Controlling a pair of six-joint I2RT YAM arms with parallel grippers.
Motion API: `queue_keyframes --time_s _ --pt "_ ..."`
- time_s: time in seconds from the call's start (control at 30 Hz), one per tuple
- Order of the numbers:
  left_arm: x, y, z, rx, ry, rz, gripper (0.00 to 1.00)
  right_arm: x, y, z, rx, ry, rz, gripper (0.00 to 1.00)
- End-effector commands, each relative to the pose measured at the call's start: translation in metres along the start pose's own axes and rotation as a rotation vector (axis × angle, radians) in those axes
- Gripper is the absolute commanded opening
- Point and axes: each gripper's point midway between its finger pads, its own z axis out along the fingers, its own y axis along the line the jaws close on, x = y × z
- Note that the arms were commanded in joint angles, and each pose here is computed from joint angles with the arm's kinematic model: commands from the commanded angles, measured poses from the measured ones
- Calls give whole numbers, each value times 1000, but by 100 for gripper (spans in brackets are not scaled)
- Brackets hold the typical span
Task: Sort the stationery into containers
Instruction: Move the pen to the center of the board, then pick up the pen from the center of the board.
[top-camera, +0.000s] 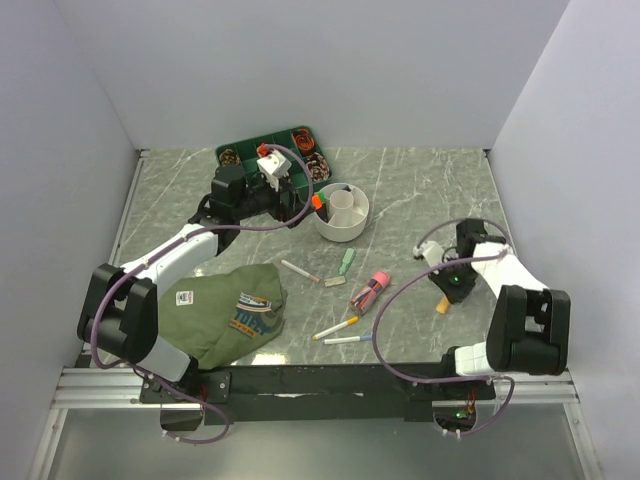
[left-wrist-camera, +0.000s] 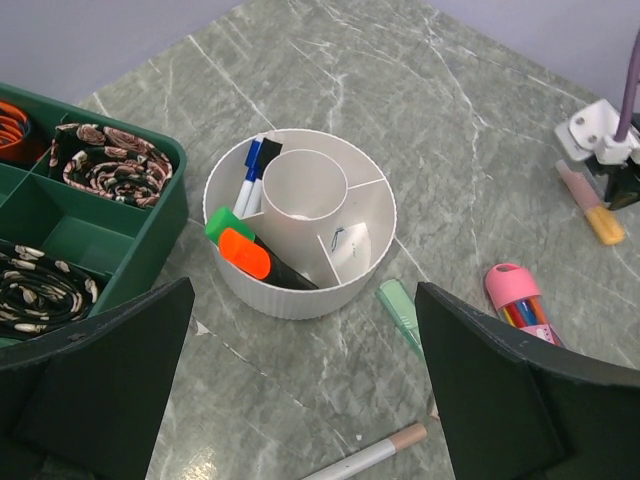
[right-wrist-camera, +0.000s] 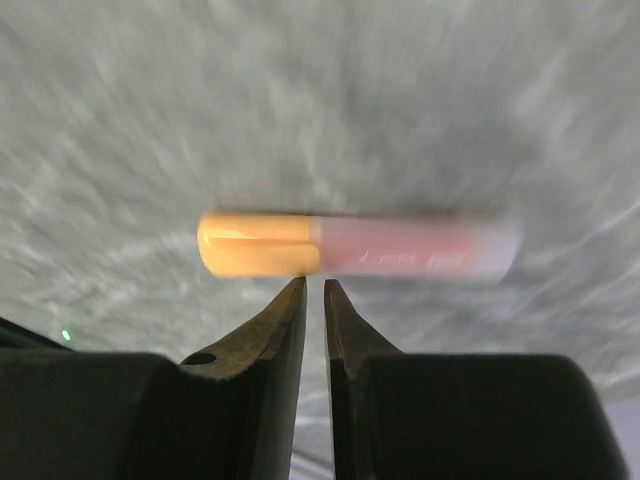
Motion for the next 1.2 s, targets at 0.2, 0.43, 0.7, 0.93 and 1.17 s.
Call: queue_keyframes --time_s 0.2,0.43,0.7,0.93,1.17 --pt "-16 5 3 -13 -24 37 99 -88 -16 -32 -70 -216 24 30" --pt "-15 8 3 -40 -27 33 99 -74 1 -56 -33 -217 -240 70" --pt "-12 10 6 -36 1 23 99 -59 10 -30 106 -224 -596 72" --pt "-6 11 9 -38 14 16 100 -61 2 -19 66 -190 -562 68" --pt "3 8 15 -27 45 1 99 -56 -3 -3 34 -137 -604 68"
